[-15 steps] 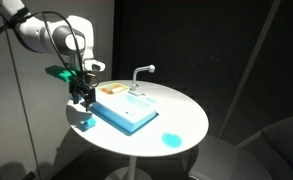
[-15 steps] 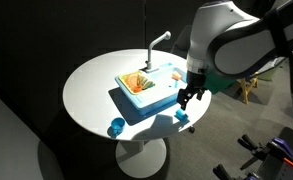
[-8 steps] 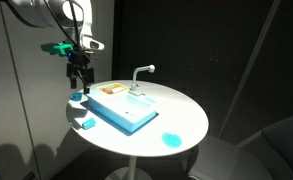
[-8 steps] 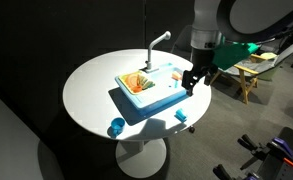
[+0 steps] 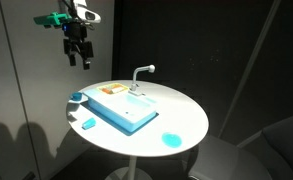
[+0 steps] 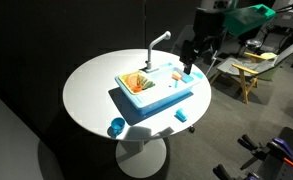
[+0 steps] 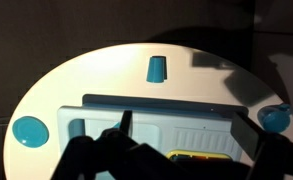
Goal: Remove the blue cup from the sink and put it on the table
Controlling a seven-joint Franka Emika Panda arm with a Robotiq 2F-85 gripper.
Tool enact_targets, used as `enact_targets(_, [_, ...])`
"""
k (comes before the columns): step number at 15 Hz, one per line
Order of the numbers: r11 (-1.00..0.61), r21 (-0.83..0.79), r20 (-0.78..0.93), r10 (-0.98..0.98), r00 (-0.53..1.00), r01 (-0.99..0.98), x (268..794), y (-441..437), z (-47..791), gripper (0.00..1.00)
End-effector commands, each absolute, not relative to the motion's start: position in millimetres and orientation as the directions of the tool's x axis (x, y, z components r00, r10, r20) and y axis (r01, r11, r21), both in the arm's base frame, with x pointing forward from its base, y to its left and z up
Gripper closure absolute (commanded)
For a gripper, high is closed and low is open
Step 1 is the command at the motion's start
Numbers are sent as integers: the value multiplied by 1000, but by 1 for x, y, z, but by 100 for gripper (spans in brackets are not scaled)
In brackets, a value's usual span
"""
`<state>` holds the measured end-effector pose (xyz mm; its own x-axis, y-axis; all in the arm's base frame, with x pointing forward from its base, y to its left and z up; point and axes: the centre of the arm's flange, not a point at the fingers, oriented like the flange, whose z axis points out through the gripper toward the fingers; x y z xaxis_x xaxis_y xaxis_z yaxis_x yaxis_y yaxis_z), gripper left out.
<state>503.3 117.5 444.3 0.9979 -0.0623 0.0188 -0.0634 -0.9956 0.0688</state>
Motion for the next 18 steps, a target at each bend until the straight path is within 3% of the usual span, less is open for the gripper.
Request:
enact_targets(1, [-996, 37, -1, -84, 996, -84, 502, 117, 470, 0])
enact_targets(15, [-982, 34, -63, -189, 980, -187, 460, 90, 483, 0])
enact_targets(18, [-986, 50, -64, -163, 985, -160, 473, 94, 478, 0])
